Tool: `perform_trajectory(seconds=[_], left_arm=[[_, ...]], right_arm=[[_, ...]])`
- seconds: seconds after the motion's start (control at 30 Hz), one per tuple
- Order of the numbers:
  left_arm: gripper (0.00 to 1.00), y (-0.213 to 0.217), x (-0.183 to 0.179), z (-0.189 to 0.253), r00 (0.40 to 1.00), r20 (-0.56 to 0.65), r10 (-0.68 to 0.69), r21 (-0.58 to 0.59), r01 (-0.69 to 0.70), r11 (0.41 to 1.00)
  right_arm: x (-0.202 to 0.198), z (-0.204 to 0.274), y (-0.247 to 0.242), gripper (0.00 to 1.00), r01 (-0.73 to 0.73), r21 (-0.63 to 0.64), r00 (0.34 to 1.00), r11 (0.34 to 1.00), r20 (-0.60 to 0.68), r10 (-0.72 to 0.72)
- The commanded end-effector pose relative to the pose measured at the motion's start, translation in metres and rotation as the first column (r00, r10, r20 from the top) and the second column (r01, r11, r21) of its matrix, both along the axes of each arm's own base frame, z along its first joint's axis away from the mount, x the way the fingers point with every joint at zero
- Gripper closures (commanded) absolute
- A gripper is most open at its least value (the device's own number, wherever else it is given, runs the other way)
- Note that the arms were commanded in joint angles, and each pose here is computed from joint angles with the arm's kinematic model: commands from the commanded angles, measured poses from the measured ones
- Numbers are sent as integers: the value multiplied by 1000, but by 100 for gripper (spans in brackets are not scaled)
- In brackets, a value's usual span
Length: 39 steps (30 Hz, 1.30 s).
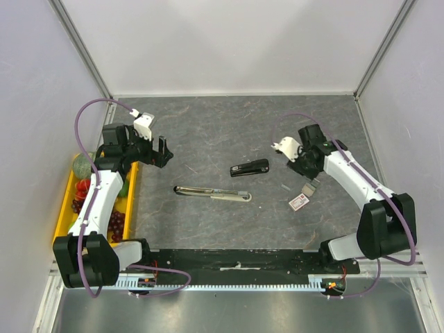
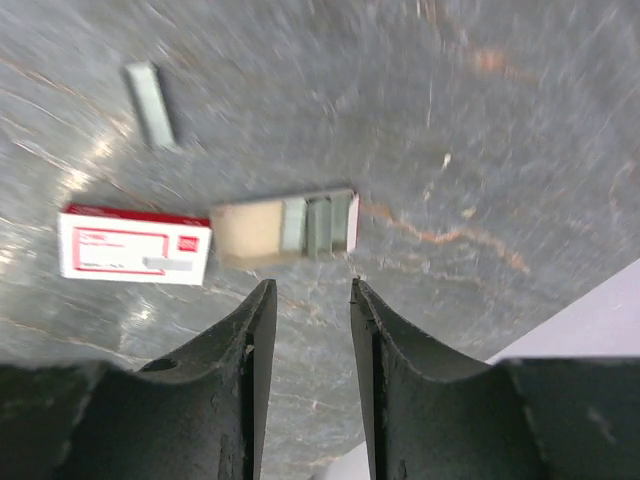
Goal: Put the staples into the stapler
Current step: Install the staple into the stapler, then pick up the staple from the center of the board.
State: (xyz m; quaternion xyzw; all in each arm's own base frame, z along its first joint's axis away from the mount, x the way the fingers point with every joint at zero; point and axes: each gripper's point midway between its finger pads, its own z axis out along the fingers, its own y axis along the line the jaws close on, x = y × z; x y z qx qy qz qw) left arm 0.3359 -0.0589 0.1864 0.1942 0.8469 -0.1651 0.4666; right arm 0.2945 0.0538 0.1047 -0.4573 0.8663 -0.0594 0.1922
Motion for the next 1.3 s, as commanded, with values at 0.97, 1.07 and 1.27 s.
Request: perform_trajectory(seconds=[0.97, 1.07, 1.27], left_arm=[[1, -9, 0, 2, 1000, 1, -26, -58, 26, 998], [1, -8, 0, 3, 1000, 2, -23, -58, 23, 998], [1, -8, 0, 2, 1000, 1, -24, -59, 24, 998]], right_arm=[[7, -71, 52, 53, -131, 201, 971, 971, -170, 166], [10, -67, 52, 52, -122, 202, 976, 972, -153, 154], [9, -60, 59, 50, -131, 240, 976, 962, -142, 168]])
